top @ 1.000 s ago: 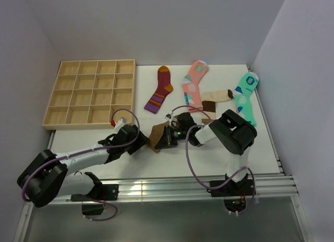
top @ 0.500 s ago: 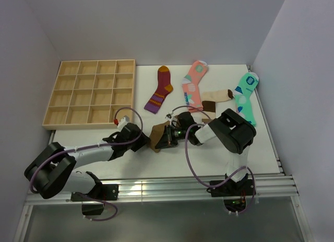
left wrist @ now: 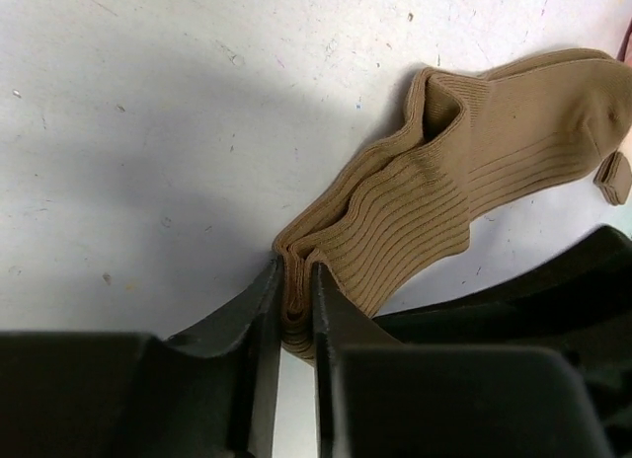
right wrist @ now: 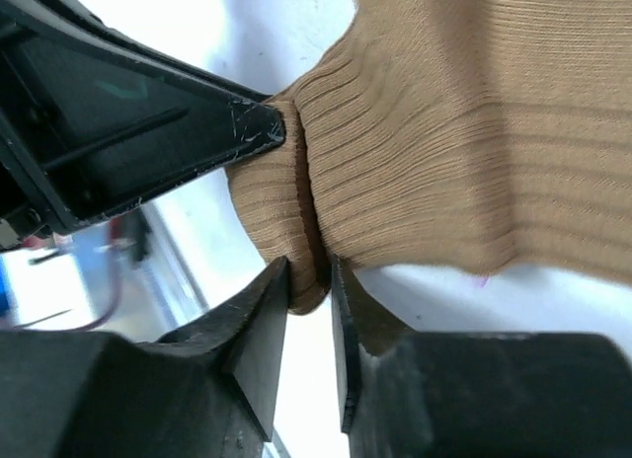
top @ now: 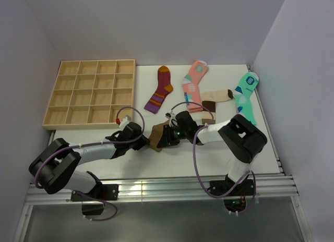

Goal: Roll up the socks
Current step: Roll the sock at the center of the board.

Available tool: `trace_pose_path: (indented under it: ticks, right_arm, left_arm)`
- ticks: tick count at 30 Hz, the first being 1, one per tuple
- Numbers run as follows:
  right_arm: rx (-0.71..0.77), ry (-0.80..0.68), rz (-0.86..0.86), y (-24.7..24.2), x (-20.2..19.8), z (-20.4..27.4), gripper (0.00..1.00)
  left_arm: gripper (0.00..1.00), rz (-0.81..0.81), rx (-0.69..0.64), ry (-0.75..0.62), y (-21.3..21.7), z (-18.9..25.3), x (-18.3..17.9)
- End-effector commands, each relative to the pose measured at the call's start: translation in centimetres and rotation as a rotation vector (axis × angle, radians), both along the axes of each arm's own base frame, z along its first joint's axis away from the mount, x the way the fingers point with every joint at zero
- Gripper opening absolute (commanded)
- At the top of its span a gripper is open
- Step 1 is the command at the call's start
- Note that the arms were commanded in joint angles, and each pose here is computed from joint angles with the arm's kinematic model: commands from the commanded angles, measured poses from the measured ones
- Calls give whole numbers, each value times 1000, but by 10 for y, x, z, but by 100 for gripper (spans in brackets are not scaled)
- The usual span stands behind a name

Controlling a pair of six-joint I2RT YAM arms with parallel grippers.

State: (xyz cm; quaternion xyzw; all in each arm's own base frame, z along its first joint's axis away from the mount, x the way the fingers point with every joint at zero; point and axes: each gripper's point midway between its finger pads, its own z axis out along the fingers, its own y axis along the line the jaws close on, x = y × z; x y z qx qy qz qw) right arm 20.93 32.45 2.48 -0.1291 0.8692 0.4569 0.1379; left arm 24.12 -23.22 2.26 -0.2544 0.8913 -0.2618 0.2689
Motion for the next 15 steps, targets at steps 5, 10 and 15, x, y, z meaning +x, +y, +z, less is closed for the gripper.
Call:
trace_pose_path:
  ticks: [5,10,15]
  right_arm:
    - [-254,-363,-23,-8,12,13,39]
    - [-278,-542,5,3,2,34,45]
    - [-302,-658,12,8,-1,44,48]
  left_arm:
    - [13,-43,98,56,10,-9,-13]
    - [12,-57,117,47,10,-3,-10]
    - [12,-64,117,44,10,0,-11]
